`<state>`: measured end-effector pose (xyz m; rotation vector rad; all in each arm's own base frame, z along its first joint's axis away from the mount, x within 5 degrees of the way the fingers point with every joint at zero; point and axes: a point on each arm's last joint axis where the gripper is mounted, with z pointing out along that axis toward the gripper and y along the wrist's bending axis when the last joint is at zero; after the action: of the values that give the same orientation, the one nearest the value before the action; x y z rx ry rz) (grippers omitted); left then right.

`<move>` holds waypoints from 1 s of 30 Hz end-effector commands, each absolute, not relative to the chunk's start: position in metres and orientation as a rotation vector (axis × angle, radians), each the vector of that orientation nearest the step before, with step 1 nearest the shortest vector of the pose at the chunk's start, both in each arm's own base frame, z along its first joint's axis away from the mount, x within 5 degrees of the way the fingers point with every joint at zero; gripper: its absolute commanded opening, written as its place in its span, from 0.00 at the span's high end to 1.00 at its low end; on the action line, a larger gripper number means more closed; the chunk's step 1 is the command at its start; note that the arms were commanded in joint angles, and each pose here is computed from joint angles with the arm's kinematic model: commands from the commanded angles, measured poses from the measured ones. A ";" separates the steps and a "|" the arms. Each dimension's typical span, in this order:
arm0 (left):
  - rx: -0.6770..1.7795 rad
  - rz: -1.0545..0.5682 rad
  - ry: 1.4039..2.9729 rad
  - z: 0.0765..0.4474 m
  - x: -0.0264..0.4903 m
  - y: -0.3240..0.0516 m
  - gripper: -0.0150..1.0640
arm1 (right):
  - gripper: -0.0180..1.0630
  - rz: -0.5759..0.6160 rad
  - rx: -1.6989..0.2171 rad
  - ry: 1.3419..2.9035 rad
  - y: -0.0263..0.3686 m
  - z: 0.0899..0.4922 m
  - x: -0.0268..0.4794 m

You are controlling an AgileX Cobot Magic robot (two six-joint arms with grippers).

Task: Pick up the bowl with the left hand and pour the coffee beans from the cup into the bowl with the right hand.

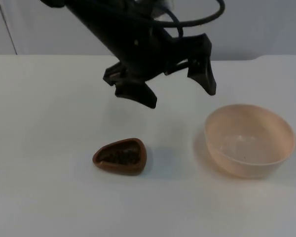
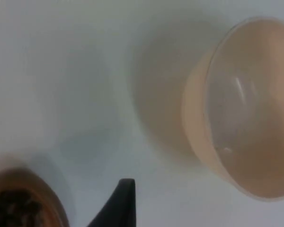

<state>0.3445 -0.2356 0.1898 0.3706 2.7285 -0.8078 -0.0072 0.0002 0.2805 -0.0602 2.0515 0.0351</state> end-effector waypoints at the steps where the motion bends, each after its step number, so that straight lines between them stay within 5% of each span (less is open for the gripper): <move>1: 0.307 -0.831 2.752 0.186 0.344 -0.242 0.06 | 0.01 0.027 -0.061 2.047 0.000 0.280 -0.007; 11: 0.280 -0.659 2.831 0.163 0.341 -0.275 0.06 | 0.01 0.027 -0.061 2.047 0.000 0.280 -0.007; 30: 0.161 -0.624 2.872 0.130 0.342 -0.283 0.09 | 0.01 0.025 -0.061 2.047 0.000 0.280 -0.007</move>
<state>0.3420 -0.2797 0.1279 0.1605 2.8913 -0.6203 -0.0072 0.0002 0.2805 -0.0602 2.0515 0.0351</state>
